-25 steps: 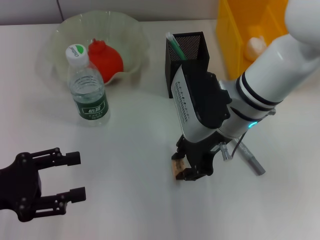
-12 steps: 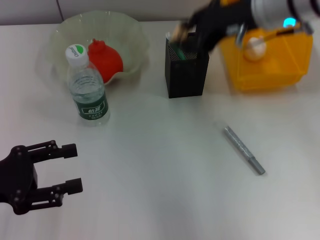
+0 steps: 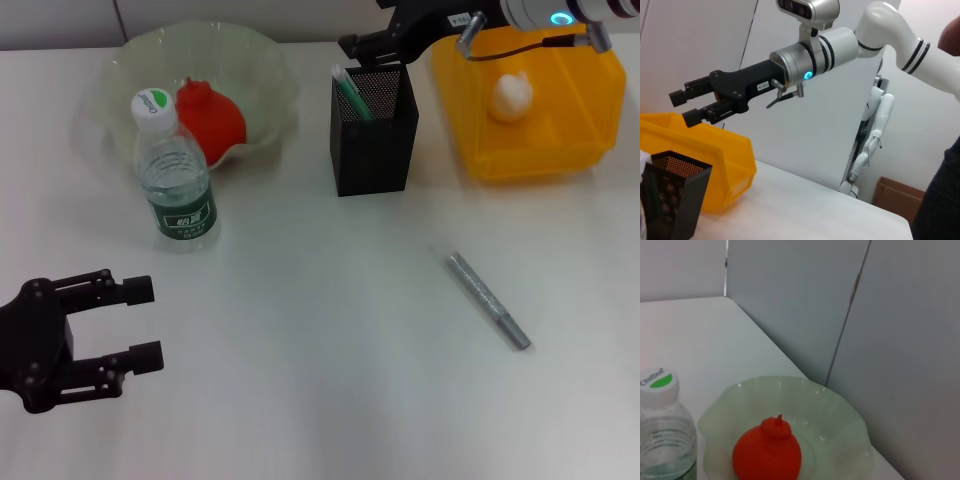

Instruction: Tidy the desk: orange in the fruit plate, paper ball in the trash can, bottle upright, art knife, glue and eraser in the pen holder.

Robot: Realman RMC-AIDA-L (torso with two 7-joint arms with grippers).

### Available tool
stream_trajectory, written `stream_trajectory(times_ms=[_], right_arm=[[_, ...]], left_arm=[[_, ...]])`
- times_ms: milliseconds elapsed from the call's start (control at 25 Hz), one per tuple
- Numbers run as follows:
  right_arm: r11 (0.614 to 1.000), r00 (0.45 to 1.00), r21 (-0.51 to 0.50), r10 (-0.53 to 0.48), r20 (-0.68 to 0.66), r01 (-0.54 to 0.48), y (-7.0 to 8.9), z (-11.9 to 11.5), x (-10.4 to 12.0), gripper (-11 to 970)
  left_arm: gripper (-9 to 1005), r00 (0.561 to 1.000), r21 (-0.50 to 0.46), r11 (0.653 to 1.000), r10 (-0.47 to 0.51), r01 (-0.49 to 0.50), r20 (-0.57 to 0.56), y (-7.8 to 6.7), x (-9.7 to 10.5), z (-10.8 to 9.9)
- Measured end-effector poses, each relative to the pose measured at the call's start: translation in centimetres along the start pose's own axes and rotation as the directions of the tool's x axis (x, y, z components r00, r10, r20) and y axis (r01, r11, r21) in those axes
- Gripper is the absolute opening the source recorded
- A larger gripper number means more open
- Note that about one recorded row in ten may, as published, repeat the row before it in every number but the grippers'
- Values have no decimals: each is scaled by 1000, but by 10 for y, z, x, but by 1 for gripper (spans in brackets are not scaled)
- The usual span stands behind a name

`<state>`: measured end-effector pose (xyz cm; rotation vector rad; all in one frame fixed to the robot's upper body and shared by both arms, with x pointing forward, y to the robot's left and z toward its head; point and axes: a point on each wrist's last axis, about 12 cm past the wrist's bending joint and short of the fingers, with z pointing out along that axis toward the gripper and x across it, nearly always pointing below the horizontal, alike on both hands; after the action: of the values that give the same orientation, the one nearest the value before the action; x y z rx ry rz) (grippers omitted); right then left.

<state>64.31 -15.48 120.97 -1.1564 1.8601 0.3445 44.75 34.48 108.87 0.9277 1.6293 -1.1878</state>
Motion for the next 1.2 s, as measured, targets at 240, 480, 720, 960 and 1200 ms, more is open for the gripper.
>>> stream_trajectory(times_ms=[240, 480, 720, 960, 1200], right_arm=[[996, 996, -76, 47, -80, -53, 10, -17, 4, 687], [986, 938, -114, 78, -339, -124, 21, -34, 22, 782], [970, 855, -125, 117, -505, -207, 35, -30, 51, 775], [962, 815, -124, 135, -563, -245, 45, -17, 68, 765], [958, 786, -109, 149, -600, -265, 52, -2, 78, 677]], left_arm=[[739, 1000, -4, 1000, -7, 7, -1, 1, -1, -2], [739, 1000, -4, 1000, -13, 13, -5, 1, -2, -4], [739, 1000, -7, 1000, -9, 9, -10, 2, -4, -7], [738, 1000, 9, 1000, -8, 8, -18, 4, -7, -5], [738, 999, 26, 1000, 4, -3, -34, 6, -10, -2]])
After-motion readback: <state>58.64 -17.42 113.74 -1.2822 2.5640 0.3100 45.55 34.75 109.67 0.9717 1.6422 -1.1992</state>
